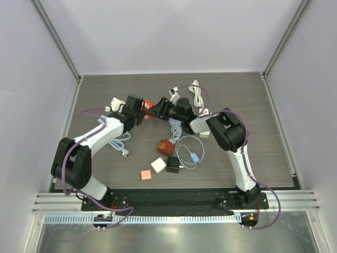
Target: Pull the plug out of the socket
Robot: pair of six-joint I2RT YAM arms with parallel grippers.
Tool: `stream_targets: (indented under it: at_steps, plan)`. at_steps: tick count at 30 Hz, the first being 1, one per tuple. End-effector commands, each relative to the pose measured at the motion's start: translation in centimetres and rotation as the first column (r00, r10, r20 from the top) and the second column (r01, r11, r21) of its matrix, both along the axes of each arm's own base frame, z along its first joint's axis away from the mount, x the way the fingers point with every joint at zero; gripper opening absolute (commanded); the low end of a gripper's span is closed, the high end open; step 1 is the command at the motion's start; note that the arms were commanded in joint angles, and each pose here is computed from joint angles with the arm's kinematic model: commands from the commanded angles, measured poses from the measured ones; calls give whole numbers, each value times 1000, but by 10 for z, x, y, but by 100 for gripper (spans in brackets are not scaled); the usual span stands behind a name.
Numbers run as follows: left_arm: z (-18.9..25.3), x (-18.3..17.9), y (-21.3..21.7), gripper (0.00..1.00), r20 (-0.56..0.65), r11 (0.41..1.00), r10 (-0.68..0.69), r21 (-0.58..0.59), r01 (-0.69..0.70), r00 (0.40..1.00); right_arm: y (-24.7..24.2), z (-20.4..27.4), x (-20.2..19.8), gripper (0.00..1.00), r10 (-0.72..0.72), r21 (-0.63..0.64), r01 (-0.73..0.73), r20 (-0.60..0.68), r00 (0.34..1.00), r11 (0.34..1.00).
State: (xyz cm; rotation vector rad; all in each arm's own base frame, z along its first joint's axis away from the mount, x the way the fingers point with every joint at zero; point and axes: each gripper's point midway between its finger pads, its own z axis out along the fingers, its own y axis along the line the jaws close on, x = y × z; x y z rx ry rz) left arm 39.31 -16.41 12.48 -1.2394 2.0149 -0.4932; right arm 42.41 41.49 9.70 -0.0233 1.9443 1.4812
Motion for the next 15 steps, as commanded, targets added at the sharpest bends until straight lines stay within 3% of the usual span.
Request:
stream_targets:
  at_steps: [1, 7, 15]
  plan:
    - [58, -5, -28, 0, 138, 992, -56, -105, 71, 989, -15, -32, 29, 1, -161, -98, 158, -21, 987, 983]
    - [57, -22, -18, 0, 141, 993, -54, -97, 68, 989, -30, -22, 36, 1, -171, 32, 174, -74, 982, 984]
    - [19, -55, 8, 0, 109, 998, -31, -50, 36, 994, -46, -4, 41, 1, -183, 136, 196, -102, 978, 971]
